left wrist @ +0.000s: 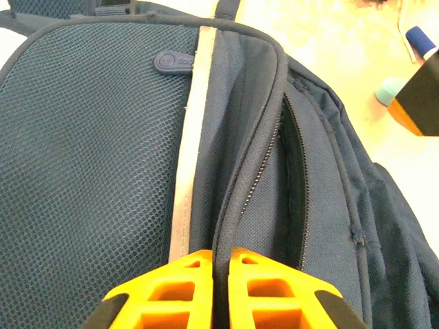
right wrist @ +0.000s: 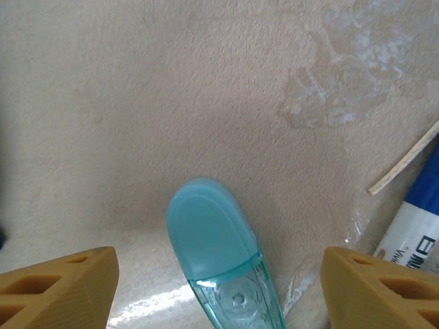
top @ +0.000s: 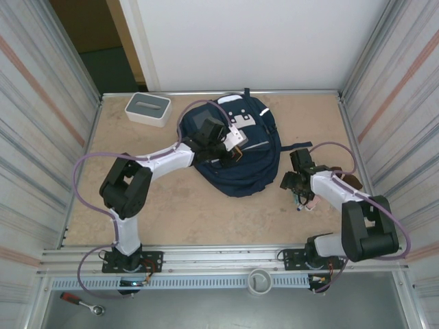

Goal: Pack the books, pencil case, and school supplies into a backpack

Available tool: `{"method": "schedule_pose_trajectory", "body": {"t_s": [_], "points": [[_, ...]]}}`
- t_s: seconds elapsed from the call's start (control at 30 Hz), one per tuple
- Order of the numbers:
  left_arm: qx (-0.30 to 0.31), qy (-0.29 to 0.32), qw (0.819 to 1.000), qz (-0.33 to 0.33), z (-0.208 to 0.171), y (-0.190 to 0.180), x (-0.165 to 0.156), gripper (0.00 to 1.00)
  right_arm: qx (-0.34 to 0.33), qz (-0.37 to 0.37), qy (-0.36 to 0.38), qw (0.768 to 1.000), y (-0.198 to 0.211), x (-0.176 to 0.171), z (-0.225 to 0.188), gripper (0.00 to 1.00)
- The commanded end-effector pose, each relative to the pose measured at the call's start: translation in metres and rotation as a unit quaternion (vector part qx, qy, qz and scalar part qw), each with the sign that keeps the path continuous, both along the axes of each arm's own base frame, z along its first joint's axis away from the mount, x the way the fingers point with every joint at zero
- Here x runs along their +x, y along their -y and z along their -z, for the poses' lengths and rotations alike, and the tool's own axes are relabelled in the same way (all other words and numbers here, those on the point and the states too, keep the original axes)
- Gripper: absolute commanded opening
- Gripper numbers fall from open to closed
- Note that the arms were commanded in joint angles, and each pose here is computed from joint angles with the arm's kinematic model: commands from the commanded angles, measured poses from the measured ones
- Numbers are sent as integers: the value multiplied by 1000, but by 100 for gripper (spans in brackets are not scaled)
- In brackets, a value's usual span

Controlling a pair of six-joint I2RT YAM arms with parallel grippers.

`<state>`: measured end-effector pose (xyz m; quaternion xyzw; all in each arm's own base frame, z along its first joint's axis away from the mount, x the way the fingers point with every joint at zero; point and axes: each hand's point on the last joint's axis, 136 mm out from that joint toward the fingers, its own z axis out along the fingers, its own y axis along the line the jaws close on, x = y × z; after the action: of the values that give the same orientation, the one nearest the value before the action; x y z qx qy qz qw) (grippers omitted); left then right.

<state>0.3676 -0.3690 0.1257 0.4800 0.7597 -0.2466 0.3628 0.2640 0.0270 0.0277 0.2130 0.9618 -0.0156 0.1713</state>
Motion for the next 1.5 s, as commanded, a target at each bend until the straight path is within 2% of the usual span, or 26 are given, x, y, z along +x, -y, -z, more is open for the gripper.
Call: {"method": "schedule_pose_trajectory", "body": {"t_s": [0.0,0.2,0.37,0.53,0.63,0.7,0.8,0.9,1.0,1.23,1.4,1.47], "points": [[-40,14,999,0,-20,1,5,2,-26,9,-14,1000,2,0,-2,73],[-55,20,998,-2,-30,1,4,0,-17,-8,-29,999,-6,-3,9,62],[-68,18,997,-5,-38,2,2,0,-16,-29,-30,999,-15,-7,10,42],[-88,16,996,-15,-50,2,5,0,4,-59,9,998,-30,-8,-11,24],[-115,2,993,-22,-63,-2,7,0,46,-85,67,993,-50,-4,-41,19],[-144,-7,989,-25,-76,-6,10,0,96,-103,118,983,-70,2,-67,18],[-182,-20,983,-25,-97,-8,13,0,186,-116,195,956,-102,13,-105,17],[-194,-19,980,-27,-113,-7,18,0,251,-119,246,929,-128,30,-135,16],[-198,-14,979,-34,-132,-7,25,0,276,-118,270,915,-148,48,-154,16],[-223,-17,974,-43,-171,-3,33,0,308,-71,297,901,-182,102,-161,20],[-219,-7,974,-58,-182,-5,42,0,328,-78,290,896,-215,144,-153,30],[-220,-11,973,-64,-181,-7,44,0,322,-102,286,897,-223,147,-154,41]]}}
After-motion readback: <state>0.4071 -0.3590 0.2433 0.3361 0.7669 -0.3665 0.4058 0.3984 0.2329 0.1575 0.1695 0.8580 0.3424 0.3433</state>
